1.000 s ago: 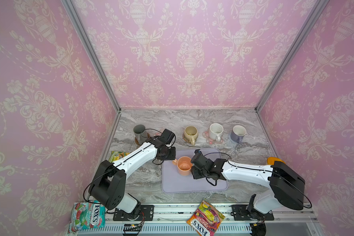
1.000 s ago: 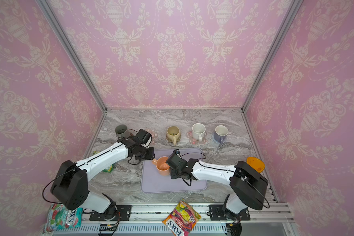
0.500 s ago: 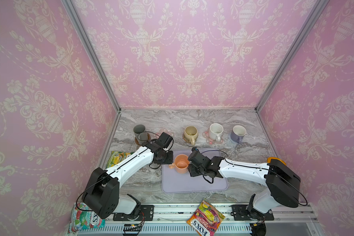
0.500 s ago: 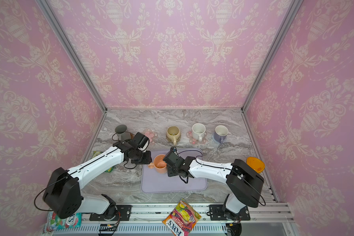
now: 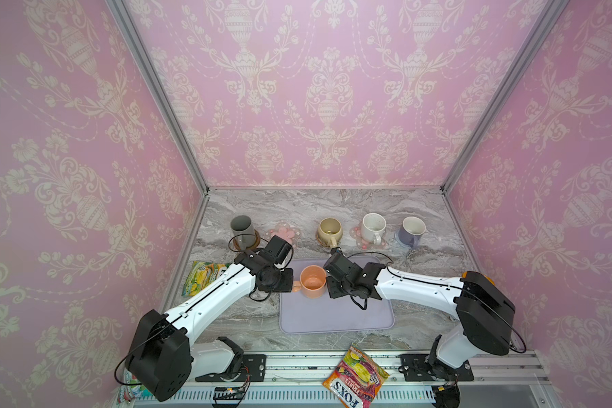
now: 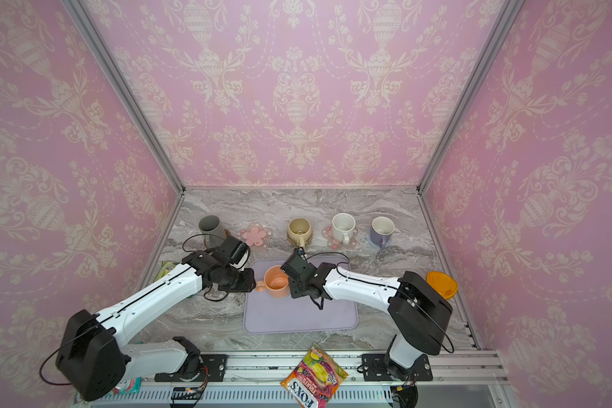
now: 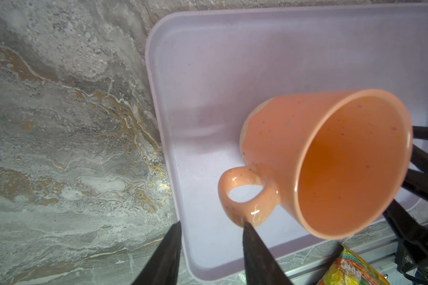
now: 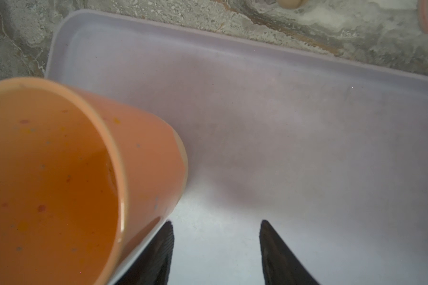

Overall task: Place cups on coasters
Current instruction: Rotate the cup on the tray.

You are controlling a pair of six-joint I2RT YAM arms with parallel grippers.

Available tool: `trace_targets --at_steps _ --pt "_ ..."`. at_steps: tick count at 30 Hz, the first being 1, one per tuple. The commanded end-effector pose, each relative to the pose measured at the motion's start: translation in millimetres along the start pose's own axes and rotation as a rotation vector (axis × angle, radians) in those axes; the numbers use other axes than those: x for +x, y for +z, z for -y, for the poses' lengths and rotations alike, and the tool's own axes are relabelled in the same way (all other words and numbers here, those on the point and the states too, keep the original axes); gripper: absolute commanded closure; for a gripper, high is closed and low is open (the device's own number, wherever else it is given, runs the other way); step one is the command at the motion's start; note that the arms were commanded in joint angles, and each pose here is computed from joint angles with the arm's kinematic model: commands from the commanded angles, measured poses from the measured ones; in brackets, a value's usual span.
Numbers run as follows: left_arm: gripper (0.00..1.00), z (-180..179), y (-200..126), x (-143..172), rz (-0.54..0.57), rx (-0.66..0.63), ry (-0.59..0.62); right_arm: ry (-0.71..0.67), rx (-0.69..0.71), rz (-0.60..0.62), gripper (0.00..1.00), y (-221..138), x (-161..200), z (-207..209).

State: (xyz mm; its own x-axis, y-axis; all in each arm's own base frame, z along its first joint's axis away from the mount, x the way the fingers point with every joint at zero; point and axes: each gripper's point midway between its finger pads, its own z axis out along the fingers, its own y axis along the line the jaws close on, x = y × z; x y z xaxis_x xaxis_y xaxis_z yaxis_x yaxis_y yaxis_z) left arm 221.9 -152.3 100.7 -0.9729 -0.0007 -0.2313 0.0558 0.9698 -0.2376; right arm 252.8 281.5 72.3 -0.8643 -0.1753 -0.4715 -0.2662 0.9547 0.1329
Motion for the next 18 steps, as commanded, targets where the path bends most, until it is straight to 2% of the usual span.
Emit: trace_targets --at_steps 1,6,10,14,18 --pt "0.57 -1 -1 13 -0.037 0.008 0.026 -0.004 0.015 0.043 0.42 -13 -11 8" --pt "0.56 1 -9 11 -0.021 0.018 0.043 0.012 0.02 0.05 0.42 -15 -11 16" --pt "0.53 3 -14 17 -0.052 0.026 0.138 0.017 0.028 0.053 0.42 -18 -9 20" --pt "0.48 25 -9 27 -0.108 0.142 0.19 0.037 0.037 0.069 0.42 -24 -6 29" --pt "0.47 21 -1 25 -0.121 0.074 0.213 0.068 0.051 0.086 0.41 -32 -1 43"
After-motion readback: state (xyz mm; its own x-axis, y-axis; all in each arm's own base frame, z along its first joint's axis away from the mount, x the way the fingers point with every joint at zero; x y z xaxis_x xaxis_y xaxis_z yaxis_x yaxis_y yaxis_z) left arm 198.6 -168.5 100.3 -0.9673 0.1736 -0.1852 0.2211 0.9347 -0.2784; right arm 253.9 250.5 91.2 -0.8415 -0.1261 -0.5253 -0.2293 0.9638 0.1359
